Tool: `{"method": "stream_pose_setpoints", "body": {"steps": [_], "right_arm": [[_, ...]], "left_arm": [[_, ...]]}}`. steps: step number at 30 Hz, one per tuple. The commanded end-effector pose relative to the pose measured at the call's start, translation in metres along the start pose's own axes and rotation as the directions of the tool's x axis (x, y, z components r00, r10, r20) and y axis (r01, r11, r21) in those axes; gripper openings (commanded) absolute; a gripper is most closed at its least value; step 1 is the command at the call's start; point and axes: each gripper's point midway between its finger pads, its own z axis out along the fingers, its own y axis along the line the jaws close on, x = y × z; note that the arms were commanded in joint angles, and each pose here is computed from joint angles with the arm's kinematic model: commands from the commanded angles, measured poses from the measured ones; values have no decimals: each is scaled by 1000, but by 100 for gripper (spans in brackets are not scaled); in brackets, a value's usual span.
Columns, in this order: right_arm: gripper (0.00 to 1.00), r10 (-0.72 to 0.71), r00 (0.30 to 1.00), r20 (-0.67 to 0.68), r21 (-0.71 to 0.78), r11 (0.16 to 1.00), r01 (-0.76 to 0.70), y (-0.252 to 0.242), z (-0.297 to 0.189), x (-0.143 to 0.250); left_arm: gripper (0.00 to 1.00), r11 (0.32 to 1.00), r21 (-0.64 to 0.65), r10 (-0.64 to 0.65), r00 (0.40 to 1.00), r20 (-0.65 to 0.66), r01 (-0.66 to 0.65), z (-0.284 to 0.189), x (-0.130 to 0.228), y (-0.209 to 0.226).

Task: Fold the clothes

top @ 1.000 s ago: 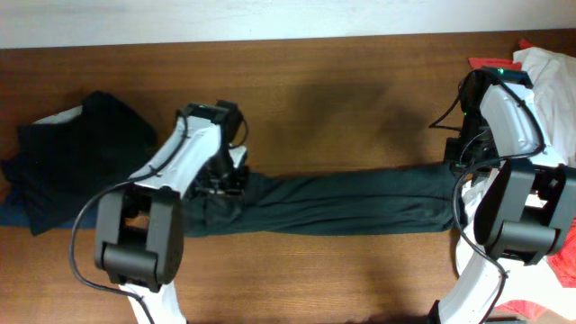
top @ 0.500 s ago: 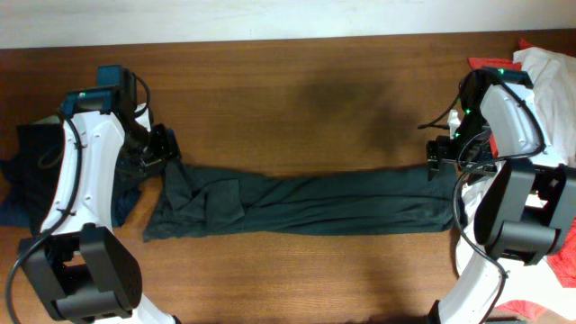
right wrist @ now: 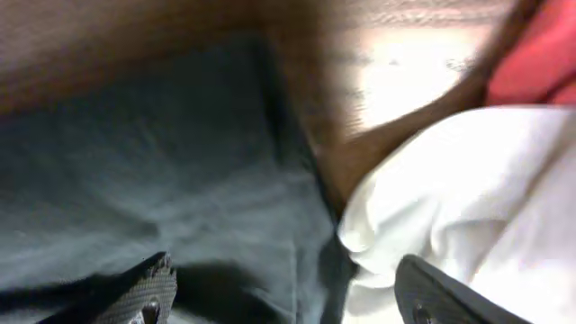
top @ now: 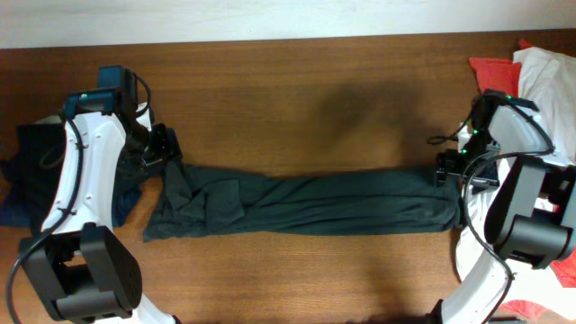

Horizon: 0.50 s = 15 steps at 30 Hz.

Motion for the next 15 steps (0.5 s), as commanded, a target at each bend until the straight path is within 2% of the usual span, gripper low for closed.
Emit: {"method": "stream_pose_setpoints", "body": {"steps": [1, 2, 5, 7, 10, 15], "right_arm": [[82, 7, 1000, -15, -22, 1000, -7, -6, -2, 7], [82, 6, 1000, -17, -45, 999, -7, -3, -2, 7], [80, -127, 992, 13, -264, 956, 126, 36, -8, 10], [81, -150, 989, 21, -279, 949, 150, 38, -9, 10], [81, -196, 980, 35, -269, 942, 198, 36, -7, 9], [80, -158, 987, -17, -123, 980, 155, 11, 23, 12]], "left_arm": [[73, 1000, -13, -9, 1000, -11, 9, 2, 3, 2], [73, 1000, -15, -9, 1000, -18, 8, 2, 4, 2], [73, 1000, -21, -11, 999, -40, 10, 2, 10, 4], [73, 1000, -21, -11, 999, -41, 10, 2, 10, 4], [74, 1000, -21, -10, 999, -40, 10, 2, 10, 4], [75, 1000, -21, -10, 999, -40, 9, 2, 10, 4]]}}
